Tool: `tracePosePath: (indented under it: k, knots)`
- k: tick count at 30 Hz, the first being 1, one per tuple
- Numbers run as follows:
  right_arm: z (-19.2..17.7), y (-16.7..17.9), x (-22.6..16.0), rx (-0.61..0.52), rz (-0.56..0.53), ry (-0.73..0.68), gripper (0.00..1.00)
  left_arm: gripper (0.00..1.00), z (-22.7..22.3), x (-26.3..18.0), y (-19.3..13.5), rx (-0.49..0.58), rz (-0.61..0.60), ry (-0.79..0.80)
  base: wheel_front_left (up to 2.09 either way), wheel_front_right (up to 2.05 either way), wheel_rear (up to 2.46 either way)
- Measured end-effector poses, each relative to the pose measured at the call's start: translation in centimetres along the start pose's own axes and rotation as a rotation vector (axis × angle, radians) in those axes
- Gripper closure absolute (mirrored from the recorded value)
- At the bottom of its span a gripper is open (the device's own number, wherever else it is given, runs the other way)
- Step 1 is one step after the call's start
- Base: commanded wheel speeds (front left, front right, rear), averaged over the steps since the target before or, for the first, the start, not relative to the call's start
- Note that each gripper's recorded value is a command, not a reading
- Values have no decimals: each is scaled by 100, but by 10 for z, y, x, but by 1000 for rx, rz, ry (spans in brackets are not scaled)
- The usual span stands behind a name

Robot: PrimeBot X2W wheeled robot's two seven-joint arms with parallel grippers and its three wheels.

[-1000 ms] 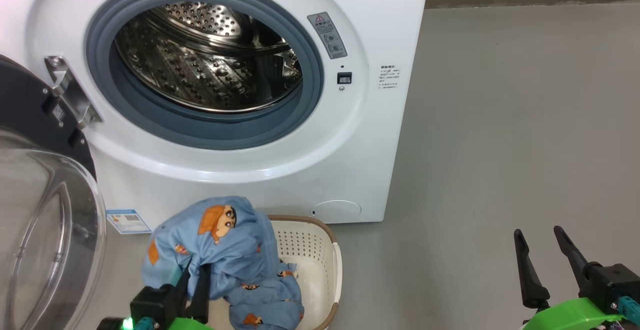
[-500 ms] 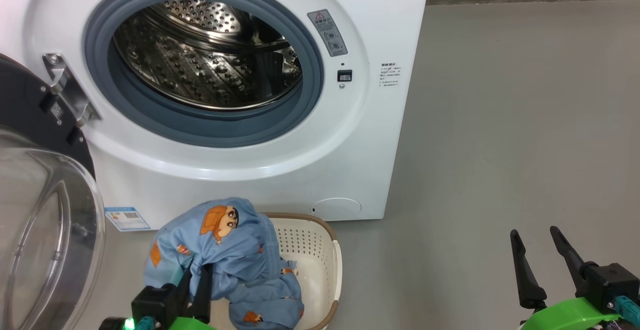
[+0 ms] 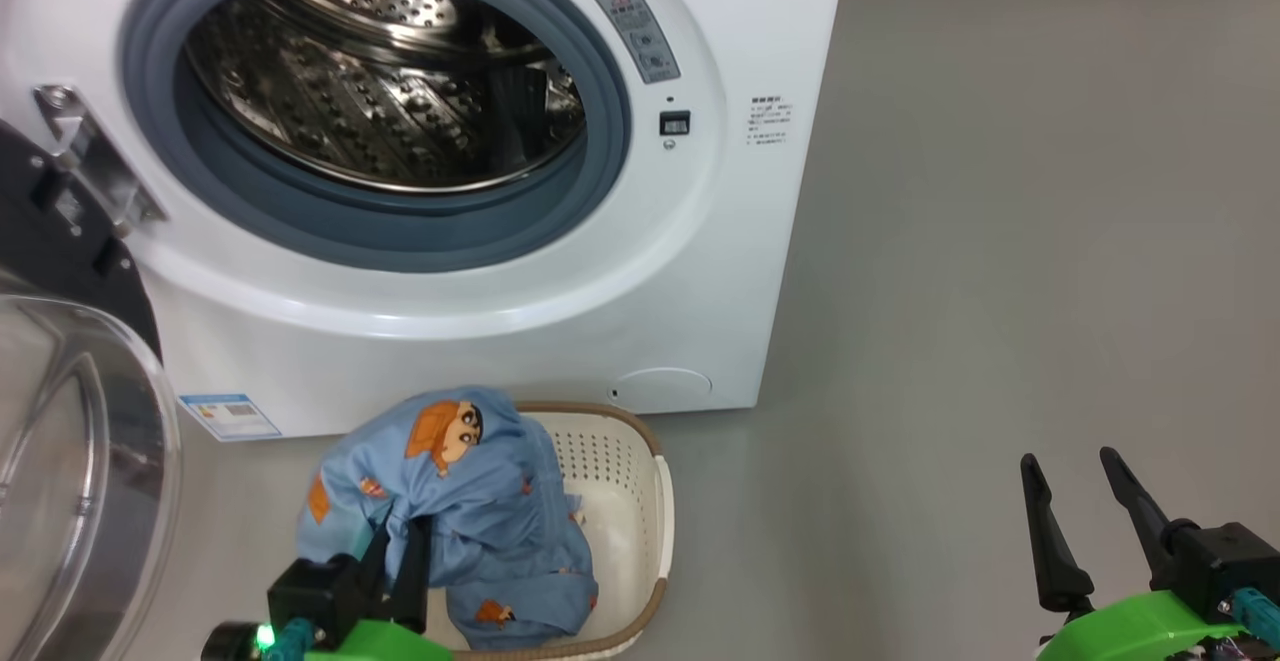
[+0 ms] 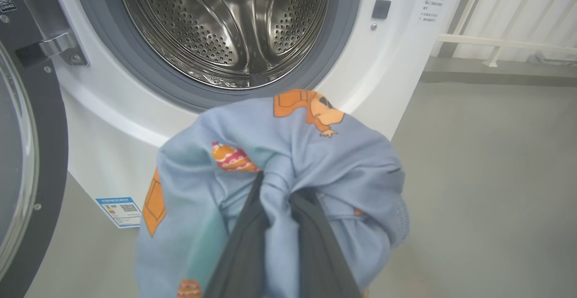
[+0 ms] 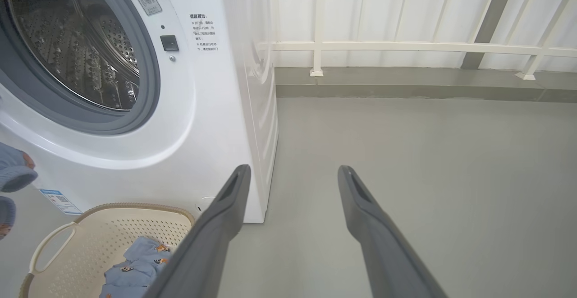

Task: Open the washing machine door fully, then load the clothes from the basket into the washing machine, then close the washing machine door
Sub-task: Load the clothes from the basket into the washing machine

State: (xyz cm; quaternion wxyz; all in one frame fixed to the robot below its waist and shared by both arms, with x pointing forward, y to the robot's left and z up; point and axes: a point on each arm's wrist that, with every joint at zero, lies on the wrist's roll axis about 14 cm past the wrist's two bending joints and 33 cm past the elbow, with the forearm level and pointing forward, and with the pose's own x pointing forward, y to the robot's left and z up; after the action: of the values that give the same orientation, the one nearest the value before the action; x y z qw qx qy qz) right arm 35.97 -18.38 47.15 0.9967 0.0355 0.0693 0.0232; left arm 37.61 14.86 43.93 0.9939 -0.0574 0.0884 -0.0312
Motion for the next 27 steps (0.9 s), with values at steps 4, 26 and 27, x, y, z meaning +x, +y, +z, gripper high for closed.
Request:
tracePosePath:
  k: [4, 26, 27]
  knots:
    - [-2, -3, 6, 2, -9, 7, 0, 100, -5, 13, -5, -15, -13, 23, 0, 0, 0]
    - [-35, -39, 39, 40, -118, 73, 0, 100, -34, 165, 13, 82, -36, 262, 0, 0, 0]
    - [-38, -42, 40, 39, -125, 75, 0, 100, -31, 175, 15, 87, -32, 265, 0, 0, 0]
